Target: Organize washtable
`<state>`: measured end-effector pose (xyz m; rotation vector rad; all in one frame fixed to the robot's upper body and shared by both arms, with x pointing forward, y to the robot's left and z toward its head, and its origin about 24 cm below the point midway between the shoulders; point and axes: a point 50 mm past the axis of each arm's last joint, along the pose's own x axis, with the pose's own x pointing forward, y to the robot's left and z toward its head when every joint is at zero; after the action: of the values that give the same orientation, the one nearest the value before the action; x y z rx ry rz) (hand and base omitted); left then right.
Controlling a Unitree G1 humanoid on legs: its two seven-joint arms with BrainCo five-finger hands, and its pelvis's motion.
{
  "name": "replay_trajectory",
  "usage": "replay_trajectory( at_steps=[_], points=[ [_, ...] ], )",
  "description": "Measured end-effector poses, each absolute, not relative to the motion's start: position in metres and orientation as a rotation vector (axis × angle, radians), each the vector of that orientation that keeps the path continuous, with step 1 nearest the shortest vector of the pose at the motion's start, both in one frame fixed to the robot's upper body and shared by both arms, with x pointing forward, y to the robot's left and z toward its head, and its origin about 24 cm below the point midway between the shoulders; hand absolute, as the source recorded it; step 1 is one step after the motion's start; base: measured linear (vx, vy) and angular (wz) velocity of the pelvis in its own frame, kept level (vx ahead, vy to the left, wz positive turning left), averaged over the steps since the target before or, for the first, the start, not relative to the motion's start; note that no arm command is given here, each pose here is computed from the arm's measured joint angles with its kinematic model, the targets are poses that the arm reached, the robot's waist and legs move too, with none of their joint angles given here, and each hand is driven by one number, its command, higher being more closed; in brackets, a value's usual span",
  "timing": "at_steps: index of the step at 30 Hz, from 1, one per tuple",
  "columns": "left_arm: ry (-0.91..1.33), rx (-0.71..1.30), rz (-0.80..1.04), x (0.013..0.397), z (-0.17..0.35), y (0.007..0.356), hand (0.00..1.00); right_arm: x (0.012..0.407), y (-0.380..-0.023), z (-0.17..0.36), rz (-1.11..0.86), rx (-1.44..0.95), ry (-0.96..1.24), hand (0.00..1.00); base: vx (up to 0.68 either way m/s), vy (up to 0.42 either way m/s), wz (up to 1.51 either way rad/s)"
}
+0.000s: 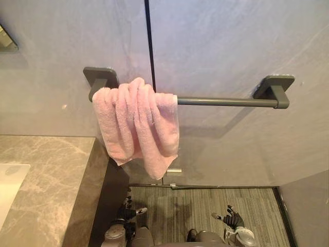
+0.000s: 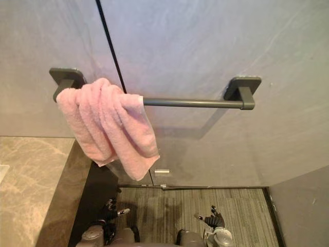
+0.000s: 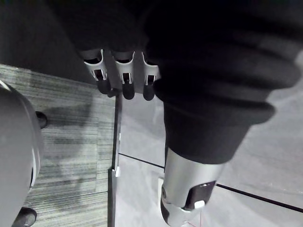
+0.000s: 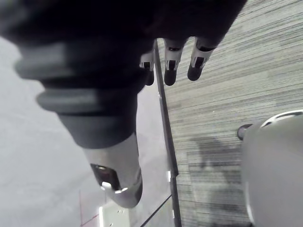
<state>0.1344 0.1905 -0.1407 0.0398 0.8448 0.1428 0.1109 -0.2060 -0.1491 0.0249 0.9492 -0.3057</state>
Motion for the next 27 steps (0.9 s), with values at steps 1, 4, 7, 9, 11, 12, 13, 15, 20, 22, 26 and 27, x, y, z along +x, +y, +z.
replay_trajectory(
  at_steps=[1, 4, 7, 9, 11, 12, 13, 15, 20, 22, 26, 27],
  points=[
    [0.849, 0.041, 0.145, 0.133, -0.141, 0.191, 0.0, 0.109, -0.207, -0.15, -0.307, 0.021, 0.96, 0.0, 0.0, 0.0, 0.0],
    [0.86, 0.051, 0.152, 0.129, -0.142, 0.195, 0.0, 0.106, -0.217, -0.149, -0.318, -0.003, 0.967, 0.0, 0.0, 0.002, -0.06],
    [0.848, 0.051, 0.157, 0.132, -0.141, 0.197, 0.0, 0.102, -0.226, -0.149, -0.328, -0.026, 0.979, 0.0, -0.06, 0.038, -0.05],
    [0.811, 0.052, 0.167, 0.136, -0.135, 0.2, 0.0, 0.098, -0.229, -0.15, -0.334, -0.034, 0.991, 0.0, -0.08, 0.047, 0.05],
    [0.746, 0.048, 0.185, 0.143, -0.126, 0.205, 0.0, 0.099, -0.23, -0.15, -0.334, -0.036, 0.989, 0.0, -0.09, 0.037, 0.09],
    [0.696, 0.051, 0.197, 0.148, -0.118, 0.208, 0.0, 0.098, -0.23, -0.15, -0.333, -0.037, 0.99, 0.0, -0.13, 0.038, 0.15],
    [0.666, 0.051, 0.198, 0.151, -0.113, 0.209, 0.0, 0.097, -0.23, -0.15, -0.334, -0.037, 0.991, 0.0, -0.19, 0.049, 0.26],
    [0.546, 0.04, 0.196, 0.159, -0.092, 0.208, 0.0, 0.097, -0.23, -0.15, -0.332, -0.038, 0.99, 0.0, -0.14, 0.034, 0.22],
    [0.367, -0.002, 0.221, 0.167, -0.057, 0.207, 0.0, 0.102, -0.232, -0.143, -0.33, -0.044, 0.929, 0.0, -0.08, 0.016, 0.1],
    [0.311, -0.023, 0.241, 0.171, -0.047, 0.206, 0.0, 0.106, -0.232, -0.14, -0.327, -0.045, 0.904, 0.0, -0.01, -0.002, 0.02],
    [0.227, -0.043, 0.253, 0.175, -0.03, 0.201, 0.0, 0.109, -0.23, -0.137, -0.318, -0.04, 0.877, 0.0, 0.04, -0.01, 0.0],
    [0.194, -0.046, 0.254, 0.177, -0.023, 0.2, 0.0, 0.109, -0.228, -0.137, -0.314, -0.035, 0.877, 0.0, 0.06, -0.027, -0.03]
  ],
)
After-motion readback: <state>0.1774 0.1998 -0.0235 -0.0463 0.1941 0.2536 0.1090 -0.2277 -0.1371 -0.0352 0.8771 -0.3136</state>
